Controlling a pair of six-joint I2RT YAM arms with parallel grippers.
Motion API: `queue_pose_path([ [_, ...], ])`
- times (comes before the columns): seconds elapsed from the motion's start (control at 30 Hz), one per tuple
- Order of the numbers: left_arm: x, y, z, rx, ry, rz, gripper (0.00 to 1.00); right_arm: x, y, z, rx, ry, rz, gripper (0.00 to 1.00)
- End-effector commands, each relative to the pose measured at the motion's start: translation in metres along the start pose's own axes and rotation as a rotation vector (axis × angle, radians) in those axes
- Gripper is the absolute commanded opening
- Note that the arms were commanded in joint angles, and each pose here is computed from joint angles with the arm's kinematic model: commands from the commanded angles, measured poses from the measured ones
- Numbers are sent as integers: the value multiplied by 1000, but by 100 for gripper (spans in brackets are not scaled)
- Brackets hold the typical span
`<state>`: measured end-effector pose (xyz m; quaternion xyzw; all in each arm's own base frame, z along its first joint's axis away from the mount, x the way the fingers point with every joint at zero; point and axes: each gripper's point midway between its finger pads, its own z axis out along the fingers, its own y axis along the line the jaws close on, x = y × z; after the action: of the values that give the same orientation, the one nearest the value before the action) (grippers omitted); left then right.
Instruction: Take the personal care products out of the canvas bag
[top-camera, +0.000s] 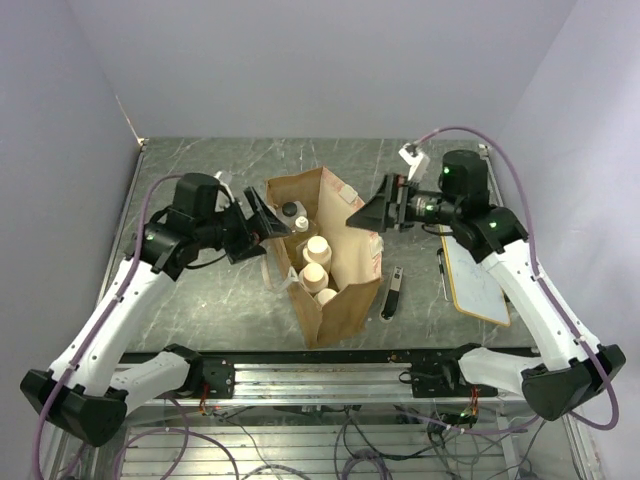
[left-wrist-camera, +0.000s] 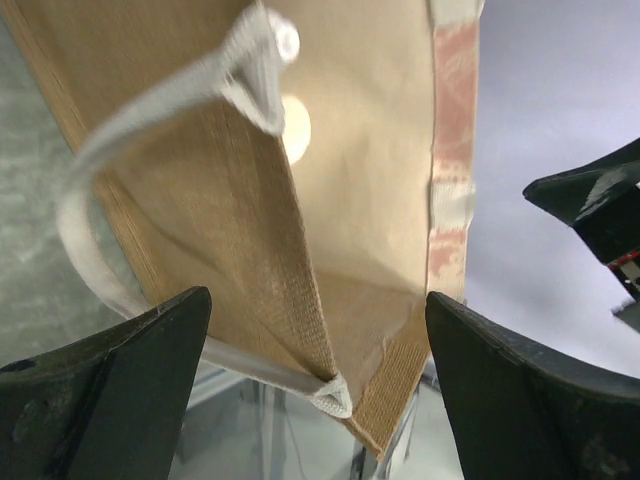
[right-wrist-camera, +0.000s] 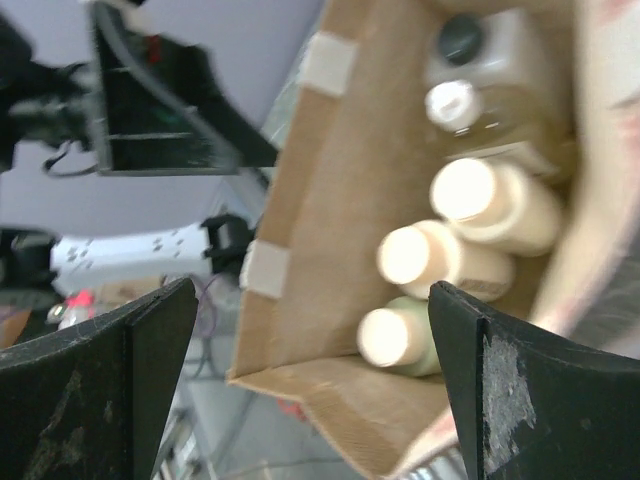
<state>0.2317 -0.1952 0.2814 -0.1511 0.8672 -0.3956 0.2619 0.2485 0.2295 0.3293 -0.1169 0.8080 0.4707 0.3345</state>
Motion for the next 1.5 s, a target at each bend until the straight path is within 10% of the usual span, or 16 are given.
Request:
queue_pose_path([
  [0.0,40,-7,8,4,151,-27,99,19,41,12,-112,70,30,100],
  [0.9,182,67,25,-186,433,14,95,214,-41,9,187,435,90,76],
  [1.47,188,106,26,-299,452,103,94,195,-45,8,281,424,44,81],
])
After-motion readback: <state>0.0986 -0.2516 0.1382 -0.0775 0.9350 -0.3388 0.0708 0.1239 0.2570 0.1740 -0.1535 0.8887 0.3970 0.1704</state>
